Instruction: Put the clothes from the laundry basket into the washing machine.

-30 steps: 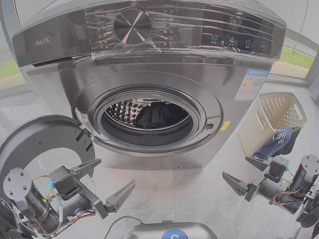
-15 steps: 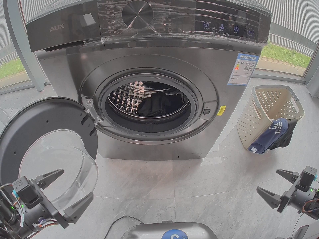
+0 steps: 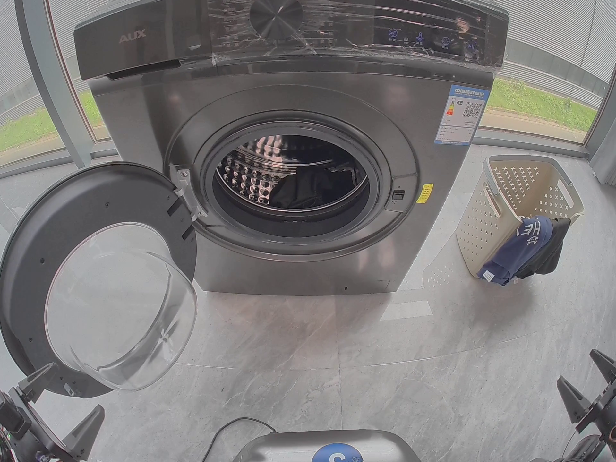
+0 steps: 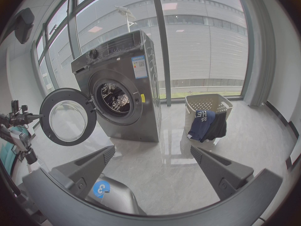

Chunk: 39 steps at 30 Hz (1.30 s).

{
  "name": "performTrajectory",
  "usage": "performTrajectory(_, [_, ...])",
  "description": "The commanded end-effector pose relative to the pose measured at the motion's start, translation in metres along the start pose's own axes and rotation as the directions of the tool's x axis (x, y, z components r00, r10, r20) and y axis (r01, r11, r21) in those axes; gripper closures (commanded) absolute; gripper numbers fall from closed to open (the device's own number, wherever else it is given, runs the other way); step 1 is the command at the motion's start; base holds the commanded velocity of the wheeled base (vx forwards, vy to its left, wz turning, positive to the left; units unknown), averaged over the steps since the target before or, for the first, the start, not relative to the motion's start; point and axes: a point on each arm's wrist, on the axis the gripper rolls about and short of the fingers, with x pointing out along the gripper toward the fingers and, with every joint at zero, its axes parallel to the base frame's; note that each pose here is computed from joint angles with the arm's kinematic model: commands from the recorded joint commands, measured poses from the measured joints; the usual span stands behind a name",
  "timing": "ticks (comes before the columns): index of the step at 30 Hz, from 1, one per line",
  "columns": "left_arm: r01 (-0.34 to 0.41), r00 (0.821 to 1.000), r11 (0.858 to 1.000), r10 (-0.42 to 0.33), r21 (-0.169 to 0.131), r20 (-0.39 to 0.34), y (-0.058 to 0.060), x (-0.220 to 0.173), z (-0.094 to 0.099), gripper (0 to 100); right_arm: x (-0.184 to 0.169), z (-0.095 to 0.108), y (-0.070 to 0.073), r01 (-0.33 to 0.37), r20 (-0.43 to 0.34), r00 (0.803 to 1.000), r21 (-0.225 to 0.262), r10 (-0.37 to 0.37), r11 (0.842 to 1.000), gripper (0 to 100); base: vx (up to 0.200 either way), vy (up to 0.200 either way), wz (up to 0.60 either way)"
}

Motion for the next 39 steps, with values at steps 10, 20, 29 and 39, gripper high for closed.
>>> performTrajectory(10, [-0.314, 0.949, 0.944, 0.308, 0.099, 0.071, -0.005, -0.026, -0.029, 0, -0.023, -0.029, 0.004, 0.214, 0.082, 0.974, -0.02, -0.212, 0.977, 0, 0.0, -0.2, 0.0])
performTrajectory(20, [-0.309, 0.95, 0.95, 0.306, 0.053, 0.065, -0.008, -0.03, -0.037, 0, -0.027, -0.031, 0.004, 0.144, 0.13, 0.982, -0.059, -0.135, 0.988, 0, 0.0, -0.2, 0.0])
performTrajectory(29, [-0.31, 0.95, 0.95, 0.307, 0.042, 0.063, -0.008, -0.03, -0.038, 0, -0.029, -0.031, 0.004, 0.141, 0.15, 0.98, -0.054, -0.131, 0.989, 0, 0.0, -0.2, 0.0])
performTrajectory(39, [-0.311, 0.949, 0.95, 0.308, 0.035, 0.063, -0.008, -0.03, -0.038, 0, -0.029, -0.031, 0.004, 0.141, 0.15, 0.98, -0.054, -0.131, 0.989, 0, 0.0, -0.2, 0.0])
